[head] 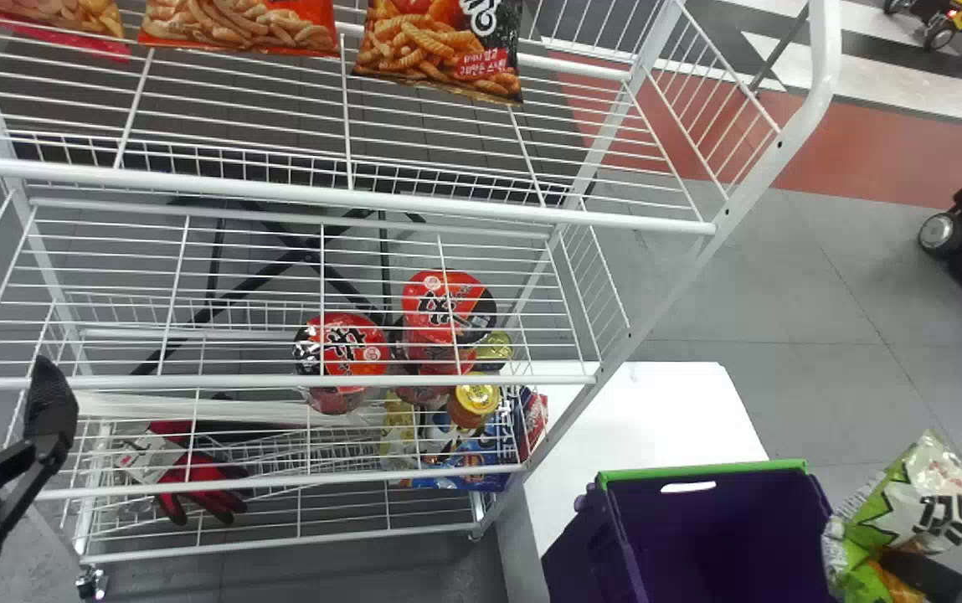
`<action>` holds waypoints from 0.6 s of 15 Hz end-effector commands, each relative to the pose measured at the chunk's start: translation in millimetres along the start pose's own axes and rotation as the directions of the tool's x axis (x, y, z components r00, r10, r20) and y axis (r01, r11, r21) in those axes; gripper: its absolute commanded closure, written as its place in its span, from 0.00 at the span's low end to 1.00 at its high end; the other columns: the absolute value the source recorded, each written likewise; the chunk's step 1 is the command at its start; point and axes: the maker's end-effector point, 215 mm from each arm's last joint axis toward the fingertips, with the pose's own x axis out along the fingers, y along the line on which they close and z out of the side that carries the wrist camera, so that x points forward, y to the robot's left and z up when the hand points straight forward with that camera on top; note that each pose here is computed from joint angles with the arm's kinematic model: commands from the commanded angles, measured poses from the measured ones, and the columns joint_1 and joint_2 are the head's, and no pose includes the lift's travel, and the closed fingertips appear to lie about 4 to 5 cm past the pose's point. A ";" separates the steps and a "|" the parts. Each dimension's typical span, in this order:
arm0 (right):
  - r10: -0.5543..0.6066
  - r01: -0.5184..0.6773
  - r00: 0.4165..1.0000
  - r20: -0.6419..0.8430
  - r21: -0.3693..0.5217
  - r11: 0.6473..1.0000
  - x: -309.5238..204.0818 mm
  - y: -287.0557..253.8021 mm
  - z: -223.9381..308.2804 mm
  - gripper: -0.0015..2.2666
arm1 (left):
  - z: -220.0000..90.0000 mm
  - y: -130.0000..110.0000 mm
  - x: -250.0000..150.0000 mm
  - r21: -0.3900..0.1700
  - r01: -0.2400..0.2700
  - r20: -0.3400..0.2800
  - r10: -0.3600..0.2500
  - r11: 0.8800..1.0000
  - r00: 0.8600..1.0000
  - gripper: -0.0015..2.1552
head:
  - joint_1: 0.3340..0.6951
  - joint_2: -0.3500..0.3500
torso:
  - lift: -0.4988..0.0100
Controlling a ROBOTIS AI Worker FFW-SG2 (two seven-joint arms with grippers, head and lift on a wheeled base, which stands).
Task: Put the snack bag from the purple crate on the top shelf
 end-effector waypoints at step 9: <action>0.021 -0.021 1.000 0.003 0.011 1.000 -5.4 3.3 -1.4 0.99 | 4.0 -1.1 -0.3 0.008 0.006 0.000 -0.006 1.000 1.000 0.06 | 1.00 0.00 | 0.60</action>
